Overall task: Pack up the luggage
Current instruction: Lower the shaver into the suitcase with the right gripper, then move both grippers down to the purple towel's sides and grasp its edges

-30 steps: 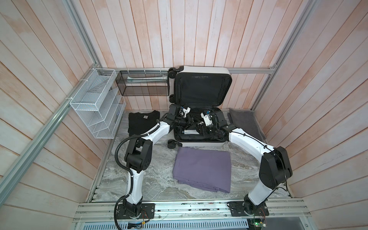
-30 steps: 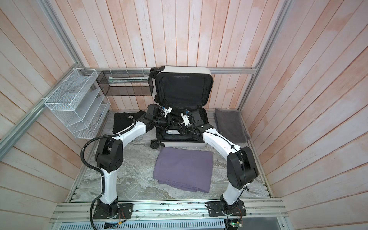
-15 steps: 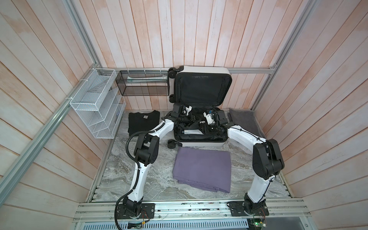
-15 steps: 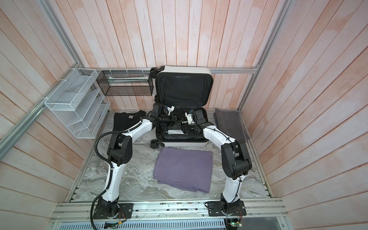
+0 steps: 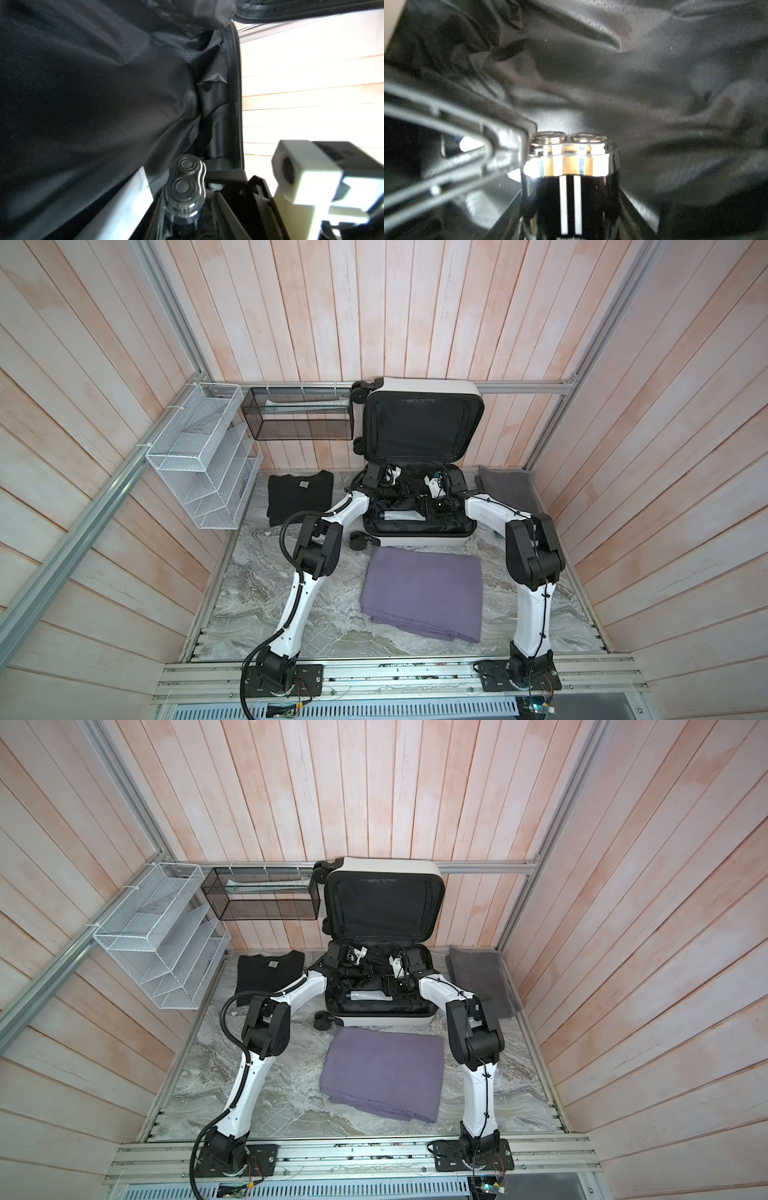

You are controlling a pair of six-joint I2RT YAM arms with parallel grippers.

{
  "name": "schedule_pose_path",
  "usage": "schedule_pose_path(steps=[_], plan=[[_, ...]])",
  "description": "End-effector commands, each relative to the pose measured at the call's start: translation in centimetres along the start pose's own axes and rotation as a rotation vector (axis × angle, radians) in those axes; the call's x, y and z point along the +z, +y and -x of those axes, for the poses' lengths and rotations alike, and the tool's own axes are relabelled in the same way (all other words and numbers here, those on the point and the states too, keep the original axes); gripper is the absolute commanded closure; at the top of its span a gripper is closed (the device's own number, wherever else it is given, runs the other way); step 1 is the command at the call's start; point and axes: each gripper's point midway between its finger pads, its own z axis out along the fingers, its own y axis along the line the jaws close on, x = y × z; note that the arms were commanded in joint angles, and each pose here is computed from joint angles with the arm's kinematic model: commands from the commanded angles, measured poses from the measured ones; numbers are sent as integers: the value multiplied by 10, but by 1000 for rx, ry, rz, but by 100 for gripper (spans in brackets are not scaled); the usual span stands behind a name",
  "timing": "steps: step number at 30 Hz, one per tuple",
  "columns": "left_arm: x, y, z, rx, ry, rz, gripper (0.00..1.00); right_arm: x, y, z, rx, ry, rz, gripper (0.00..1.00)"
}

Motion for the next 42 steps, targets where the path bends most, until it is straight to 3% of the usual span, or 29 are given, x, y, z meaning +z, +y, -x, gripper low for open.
schedule_pose_path(steps=[1,6,16,27,36,42], plan=[[6,11,2,-19,-5,26,59,7,-9,3,27,30,-43,60],[5,18,2,-24,-13,55,49,18,-19,-1,49,77,-87,51],[-10,-6,19,18,-58,77,34,13,-28,7,71,103,-156,35],[-60,-57,31,122,-121,95,22,-57,5,37,67,-1,-105,32],[-123,-74,-12,195,-171,156,12,-124,32,-2,169,-87,-1,33],[-166,-60,-73,167,-182,184,6,-158,35,-55,244,-102,31,33]])
